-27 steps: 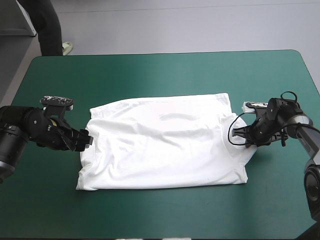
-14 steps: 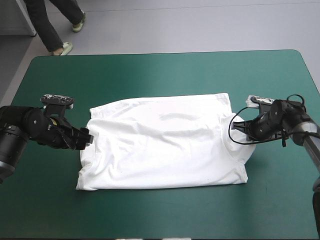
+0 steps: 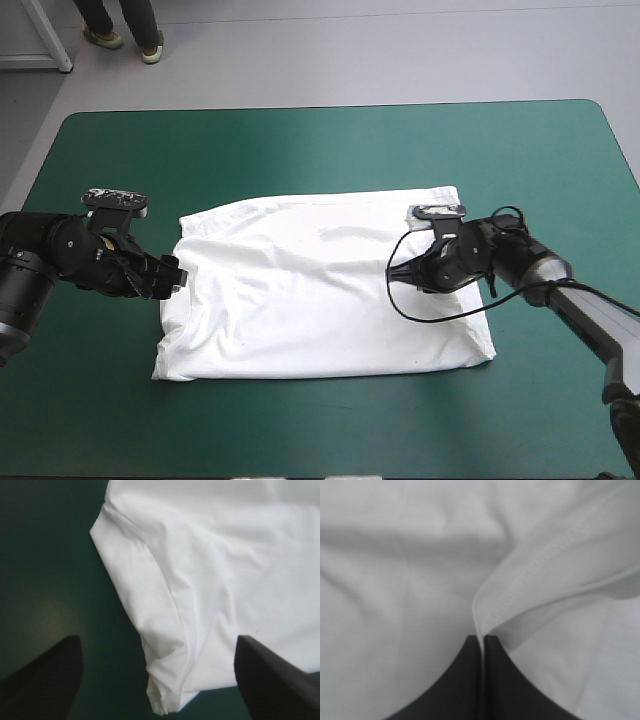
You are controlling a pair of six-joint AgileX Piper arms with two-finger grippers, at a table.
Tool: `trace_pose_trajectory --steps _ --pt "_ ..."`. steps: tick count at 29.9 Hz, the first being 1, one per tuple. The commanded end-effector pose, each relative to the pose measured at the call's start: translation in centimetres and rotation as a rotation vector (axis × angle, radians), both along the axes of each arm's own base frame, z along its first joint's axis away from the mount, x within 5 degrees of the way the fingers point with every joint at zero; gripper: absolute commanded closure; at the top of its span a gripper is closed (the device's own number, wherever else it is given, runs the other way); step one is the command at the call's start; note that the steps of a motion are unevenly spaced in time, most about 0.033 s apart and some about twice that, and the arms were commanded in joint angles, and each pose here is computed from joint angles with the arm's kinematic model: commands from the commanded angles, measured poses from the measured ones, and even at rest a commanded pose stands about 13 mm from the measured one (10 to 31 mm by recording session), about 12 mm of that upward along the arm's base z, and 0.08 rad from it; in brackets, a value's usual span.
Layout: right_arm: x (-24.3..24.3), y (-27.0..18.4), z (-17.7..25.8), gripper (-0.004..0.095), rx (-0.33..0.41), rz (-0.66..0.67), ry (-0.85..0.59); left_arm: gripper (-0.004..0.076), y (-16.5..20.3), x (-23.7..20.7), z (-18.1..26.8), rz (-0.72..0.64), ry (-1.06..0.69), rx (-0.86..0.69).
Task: Fold the cloth
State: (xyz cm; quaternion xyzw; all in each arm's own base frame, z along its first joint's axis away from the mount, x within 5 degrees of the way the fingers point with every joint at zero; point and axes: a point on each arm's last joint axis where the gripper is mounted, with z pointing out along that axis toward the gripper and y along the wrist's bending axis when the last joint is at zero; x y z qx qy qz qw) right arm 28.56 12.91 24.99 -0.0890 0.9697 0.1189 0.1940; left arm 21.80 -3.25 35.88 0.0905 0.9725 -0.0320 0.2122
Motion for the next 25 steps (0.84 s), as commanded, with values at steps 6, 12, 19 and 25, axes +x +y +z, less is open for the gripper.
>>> trace_pose_trajectory --steps 6,12,19,25 --pt "0.5 2.0 0.1 0.0755 -0.031 0.081 -0.075 0.0126 -0.1 -0.4 1.2 -0.001 -0.057 -0.021" --pt "0.1 1.2 3.7 0.0311 -0.069 0.067 -0.116 0.0126 -0.1 -0.4 1.2 -0.001 -0.057 -0.021" --pt "-2.5 -1.5 7.4 0.0194 -0.243 0.02 -0.048 0.0126 0.1 -1.0 0.8 0.02 0.029 -0.008" --pt "-6.2 -3.1 9.4 0.0194 -0.232 -0.011 -0.011 0.0126 0.3 -1.3 0.2 0.069 0.051 0.002"
